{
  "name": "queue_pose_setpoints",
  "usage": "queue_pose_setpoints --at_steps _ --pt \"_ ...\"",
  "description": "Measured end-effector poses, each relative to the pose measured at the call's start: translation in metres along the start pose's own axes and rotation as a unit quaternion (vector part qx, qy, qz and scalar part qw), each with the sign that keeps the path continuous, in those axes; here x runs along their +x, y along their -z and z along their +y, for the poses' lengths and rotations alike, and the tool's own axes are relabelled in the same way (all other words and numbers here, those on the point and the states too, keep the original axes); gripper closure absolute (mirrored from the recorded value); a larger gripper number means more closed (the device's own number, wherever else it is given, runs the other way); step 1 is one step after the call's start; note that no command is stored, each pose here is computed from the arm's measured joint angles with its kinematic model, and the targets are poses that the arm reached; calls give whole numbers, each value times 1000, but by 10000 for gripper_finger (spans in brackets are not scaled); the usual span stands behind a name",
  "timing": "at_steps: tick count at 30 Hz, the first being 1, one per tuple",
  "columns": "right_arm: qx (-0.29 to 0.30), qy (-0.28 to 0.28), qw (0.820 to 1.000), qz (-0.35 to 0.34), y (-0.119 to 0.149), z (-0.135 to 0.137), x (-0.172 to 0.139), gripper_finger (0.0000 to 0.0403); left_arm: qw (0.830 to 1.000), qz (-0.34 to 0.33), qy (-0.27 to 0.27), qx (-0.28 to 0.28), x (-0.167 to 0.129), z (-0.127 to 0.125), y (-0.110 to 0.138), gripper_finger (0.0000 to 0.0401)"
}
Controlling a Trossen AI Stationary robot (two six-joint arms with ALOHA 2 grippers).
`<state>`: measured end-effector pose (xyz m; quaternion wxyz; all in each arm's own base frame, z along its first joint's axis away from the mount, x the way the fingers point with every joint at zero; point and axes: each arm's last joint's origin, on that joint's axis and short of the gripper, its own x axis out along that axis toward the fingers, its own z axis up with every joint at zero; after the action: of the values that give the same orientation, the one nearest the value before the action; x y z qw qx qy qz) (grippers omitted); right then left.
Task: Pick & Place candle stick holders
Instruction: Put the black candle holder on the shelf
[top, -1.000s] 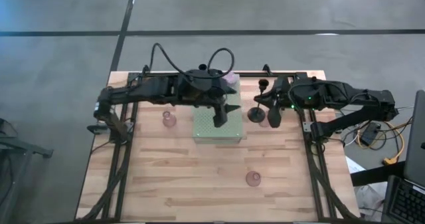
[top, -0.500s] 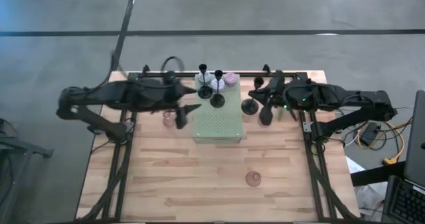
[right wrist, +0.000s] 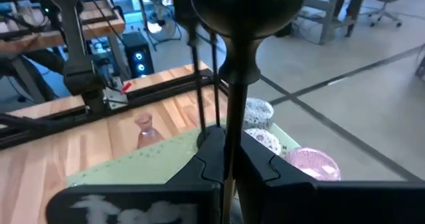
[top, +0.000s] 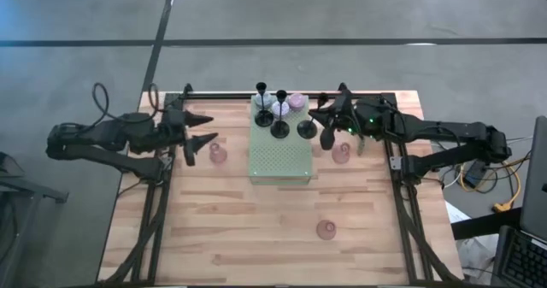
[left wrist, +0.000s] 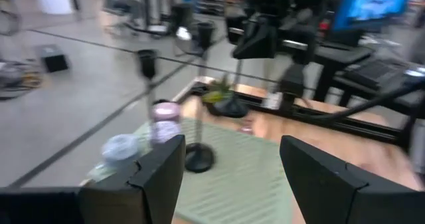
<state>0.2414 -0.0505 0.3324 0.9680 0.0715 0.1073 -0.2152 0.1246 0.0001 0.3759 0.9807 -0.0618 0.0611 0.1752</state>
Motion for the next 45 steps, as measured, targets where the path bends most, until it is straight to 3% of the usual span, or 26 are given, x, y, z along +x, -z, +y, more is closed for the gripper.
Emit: queue_pose_setpoints --at_steps 5,15,25,45 --pt "-9 12 1000 15 7 -13 11 394 999 -11 -49 2 -10 10 16 151" --pt "-31 17 998 49 11 -24 38 394 995 -13 -91 48 -14 17 27 153" --pt "-19 8 999 43 10 -40 54 394 993 -17 -95 63 -16 17 25 153" --pt "-15 -4 998 56 21 -42 73 394 994 -23 -94 54 -16 17 24 153"
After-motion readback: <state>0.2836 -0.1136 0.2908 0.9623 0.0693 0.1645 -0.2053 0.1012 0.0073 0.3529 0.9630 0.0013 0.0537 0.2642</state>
